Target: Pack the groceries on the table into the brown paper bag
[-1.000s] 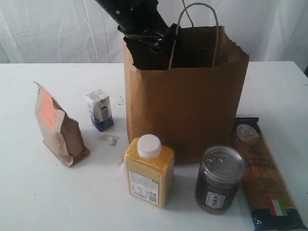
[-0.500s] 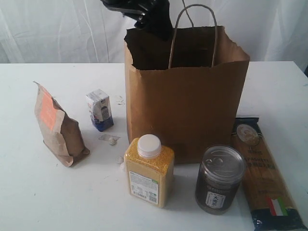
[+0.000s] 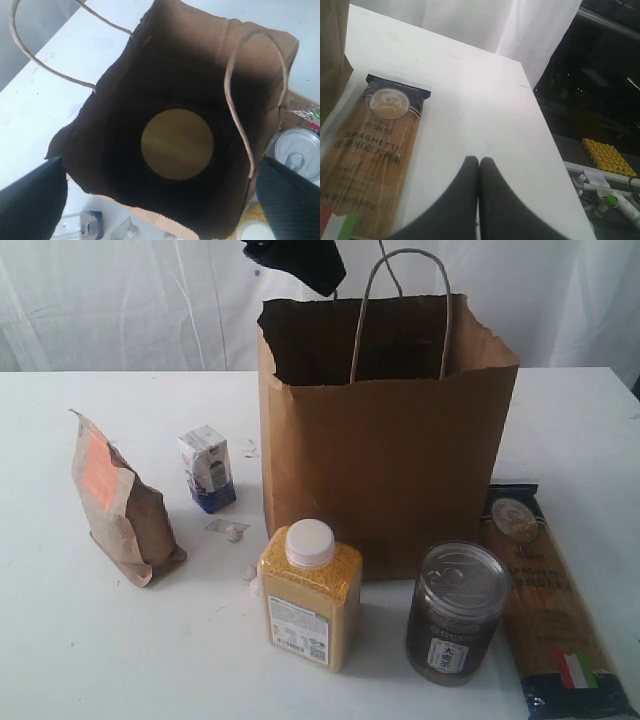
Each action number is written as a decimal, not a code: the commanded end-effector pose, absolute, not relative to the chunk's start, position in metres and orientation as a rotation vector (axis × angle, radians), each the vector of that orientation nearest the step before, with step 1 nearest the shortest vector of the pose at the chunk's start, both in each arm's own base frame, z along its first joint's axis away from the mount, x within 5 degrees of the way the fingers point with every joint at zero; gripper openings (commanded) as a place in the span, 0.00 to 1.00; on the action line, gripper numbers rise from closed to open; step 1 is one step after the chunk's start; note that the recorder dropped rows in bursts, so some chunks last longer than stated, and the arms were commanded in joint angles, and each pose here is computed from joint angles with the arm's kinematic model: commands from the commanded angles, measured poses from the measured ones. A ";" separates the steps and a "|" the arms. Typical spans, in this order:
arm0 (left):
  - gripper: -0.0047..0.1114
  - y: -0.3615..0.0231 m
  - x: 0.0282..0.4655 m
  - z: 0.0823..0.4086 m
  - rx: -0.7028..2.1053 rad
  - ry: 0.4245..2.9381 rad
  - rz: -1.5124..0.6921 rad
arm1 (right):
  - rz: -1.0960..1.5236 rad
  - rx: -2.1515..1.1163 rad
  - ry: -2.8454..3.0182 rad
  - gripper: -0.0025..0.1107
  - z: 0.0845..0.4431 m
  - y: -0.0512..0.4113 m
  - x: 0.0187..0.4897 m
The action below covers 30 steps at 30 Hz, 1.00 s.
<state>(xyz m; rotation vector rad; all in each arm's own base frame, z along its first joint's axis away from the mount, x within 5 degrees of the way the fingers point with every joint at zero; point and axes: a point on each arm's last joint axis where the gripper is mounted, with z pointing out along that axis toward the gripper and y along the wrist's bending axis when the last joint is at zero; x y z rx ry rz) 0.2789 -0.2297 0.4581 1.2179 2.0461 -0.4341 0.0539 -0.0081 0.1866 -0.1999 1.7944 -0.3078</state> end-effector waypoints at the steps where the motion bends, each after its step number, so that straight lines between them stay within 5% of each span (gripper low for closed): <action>1: 0.95 -0.221 0.261 0.472 1.214 2.051 -0.473 | -0.317 -0.214 1.784 0.02 0.186 -0.008 0.054; 18: 0.93 -0.206 0.220 0.496 1.289 2.027 -0.633 | -0.324 -0.223 1.784 0.02 0.186 -0.008 0.054; 30: 0.66 -0.211 0.210 0.503 1.306 1.982 -0.799 | -0.324 -0.223 1.786 0.02 0.186 -0.008 0.054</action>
